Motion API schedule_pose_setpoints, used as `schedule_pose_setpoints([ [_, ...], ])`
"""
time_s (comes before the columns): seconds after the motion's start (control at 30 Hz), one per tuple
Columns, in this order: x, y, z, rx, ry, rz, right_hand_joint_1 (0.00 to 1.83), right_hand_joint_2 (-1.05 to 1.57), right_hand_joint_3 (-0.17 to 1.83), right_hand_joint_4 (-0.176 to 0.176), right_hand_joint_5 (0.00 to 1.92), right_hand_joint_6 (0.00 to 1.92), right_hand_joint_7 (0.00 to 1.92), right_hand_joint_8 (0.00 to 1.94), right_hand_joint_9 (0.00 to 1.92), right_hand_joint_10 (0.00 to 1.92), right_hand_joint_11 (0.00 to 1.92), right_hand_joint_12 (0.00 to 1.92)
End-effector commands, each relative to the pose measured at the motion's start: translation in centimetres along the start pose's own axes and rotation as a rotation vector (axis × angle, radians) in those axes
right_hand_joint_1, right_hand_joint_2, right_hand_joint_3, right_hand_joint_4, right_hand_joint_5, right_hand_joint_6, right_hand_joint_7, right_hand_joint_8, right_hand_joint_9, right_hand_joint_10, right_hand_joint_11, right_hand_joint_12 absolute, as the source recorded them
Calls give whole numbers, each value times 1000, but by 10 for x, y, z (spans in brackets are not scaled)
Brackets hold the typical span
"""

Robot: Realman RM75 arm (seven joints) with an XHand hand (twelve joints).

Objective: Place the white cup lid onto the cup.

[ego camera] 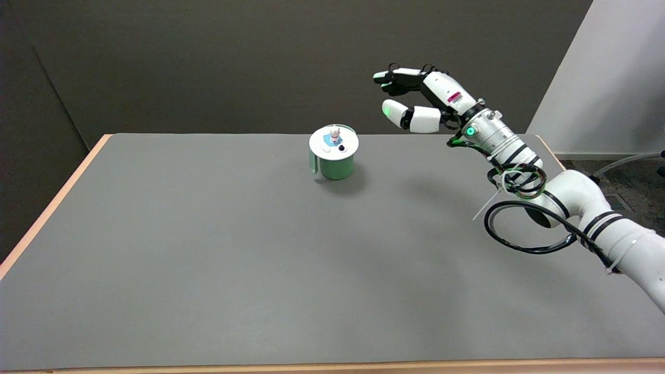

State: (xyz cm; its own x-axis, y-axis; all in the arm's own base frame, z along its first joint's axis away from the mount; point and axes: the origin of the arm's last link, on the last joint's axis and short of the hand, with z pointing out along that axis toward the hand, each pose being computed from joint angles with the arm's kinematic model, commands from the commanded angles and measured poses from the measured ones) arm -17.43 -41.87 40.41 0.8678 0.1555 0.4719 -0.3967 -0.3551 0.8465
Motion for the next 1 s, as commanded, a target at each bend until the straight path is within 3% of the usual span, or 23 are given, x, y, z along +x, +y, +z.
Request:
schedule_pose_setpoints([
  [0.03,-22,-15,16,66,-66,-26,465,764,802,98,621,181,730,191,751,215,453,721],
  [0.2,-26,-12,23,54,-75,-35,451,795,757,98,615,193,725,199,734,229,419,740],
  [0.27,-29,-11,24,49,-81,-37,432,710,929,102,618,191,730,186,721,251,405,748],
  [0.37,-33,-11,22,54,-92,-38,440,717,927,102,624,191,734,186,719,250,404,748],
  [0.43,-36,-11,20,54,-99,-34,458,740,881,105,637,191,738,188,722,240,405,750],
  [0.47,-36,-11,20,53,-100,-33,494,799,764,101,644,184,739,194,734,214,405,746],
  [1.0,-51,-25,40,73,-131,-84,512,827,732,107,656,185,744,197,729,228,383,786],
])
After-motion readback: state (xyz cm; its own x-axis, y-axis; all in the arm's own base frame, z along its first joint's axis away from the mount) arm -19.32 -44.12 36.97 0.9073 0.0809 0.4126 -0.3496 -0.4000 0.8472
